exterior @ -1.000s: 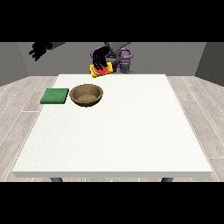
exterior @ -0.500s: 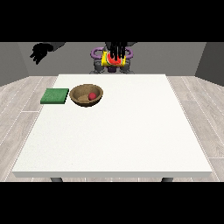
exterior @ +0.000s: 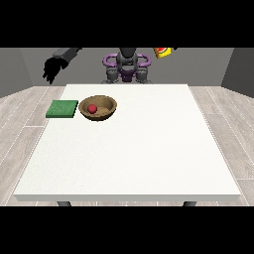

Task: Pick the cup and pour the ball into the bowl, then pick the bowl and place it on the pad

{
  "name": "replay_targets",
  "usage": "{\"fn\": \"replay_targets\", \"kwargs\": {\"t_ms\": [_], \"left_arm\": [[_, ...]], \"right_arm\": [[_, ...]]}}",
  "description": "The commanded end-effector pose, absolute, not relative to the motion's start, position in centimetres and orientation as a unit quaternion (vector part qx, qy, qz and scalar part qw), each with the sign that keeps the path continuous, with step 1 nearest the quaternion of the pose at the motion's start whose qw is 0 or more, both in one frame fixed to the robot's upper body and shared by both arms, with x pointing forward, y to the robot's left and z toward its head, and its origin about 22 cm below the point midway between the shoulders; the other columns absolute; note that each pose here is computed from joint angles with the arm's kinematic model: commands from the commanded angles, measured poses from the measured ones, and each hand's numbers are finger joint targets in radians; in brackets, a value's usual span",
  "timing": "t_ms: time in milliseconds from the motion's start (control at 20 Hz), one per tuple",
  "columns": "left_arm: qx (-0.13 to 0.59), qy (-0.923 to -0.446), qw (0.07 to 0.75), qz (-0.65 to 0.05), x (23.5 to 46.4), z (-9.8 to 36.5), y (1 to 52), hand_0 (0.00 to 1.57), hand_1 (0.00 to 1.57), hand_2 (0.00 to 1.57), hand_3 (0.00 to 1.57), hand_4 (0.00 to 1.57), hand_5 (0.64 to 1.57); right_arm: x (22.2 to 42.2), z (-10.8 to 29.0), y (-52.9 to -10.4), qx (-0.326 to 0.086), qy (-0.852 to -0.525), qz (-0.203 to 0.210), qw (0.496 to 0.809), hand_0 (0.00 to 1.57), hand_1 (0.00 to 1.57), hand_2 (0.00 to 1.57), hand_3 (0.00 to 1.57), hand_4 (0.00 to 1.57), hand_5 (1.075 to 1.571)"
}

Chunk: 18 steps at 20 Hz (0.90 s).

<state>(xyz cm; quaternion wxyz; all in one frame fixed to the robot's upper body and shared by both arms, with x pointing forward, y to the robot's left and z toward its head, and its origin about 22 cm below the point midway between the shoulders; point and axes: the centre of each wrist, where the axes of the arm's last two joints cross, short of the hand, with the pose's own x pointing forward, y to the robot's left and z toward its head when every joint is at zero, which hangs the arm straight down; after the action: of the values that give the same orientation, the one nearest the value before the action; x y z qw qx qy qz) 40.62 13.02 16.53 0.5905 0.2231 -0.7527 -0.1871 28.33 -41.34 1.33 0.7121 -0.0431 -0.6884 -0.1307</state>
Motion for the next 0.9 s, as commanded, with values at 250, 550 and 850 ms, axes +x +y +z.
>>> {"fn": "replay_targets", "kwargs": {"t_ms": [250, 550, 850], "left_arm": [[0.01, -0.811, 0.576, -0.103, 40.8, 22.1, 25.5, 0.0, 0.0, 0.0, 0.0, 1.06, 1.561], [0.001, -0.805, 0.583, -0.116, 39.7, 23.5, 29.4, 0.0, 0.0, 0.0, 0.0, 1.04, 1.558], [0.018, -0.809, 0.581, -0.08, 38.1, 23.8, 35.5, 0.0, 0.0, 0.0, 0.0, 1.0, 1.542]], "right_arm": [[27.4, -2.2, -40.1, -0.046, -0.691, -0.191, 0.696, 0.0, 0.0, 0.0, 0.0, 0.73, 1.566], [28.6, -4.4, -38.8, -0.029, -0.688, -0.204, 0.695, 0.0, 0.0, 0.0, 0.0, 0.72, 1.566], [30.7, -4.7, -36.2, -0.01, -0.692, -0.176, 0.7, 0.0, 0.0, 0.0, 0.0, 0.58, 1.558]]}}
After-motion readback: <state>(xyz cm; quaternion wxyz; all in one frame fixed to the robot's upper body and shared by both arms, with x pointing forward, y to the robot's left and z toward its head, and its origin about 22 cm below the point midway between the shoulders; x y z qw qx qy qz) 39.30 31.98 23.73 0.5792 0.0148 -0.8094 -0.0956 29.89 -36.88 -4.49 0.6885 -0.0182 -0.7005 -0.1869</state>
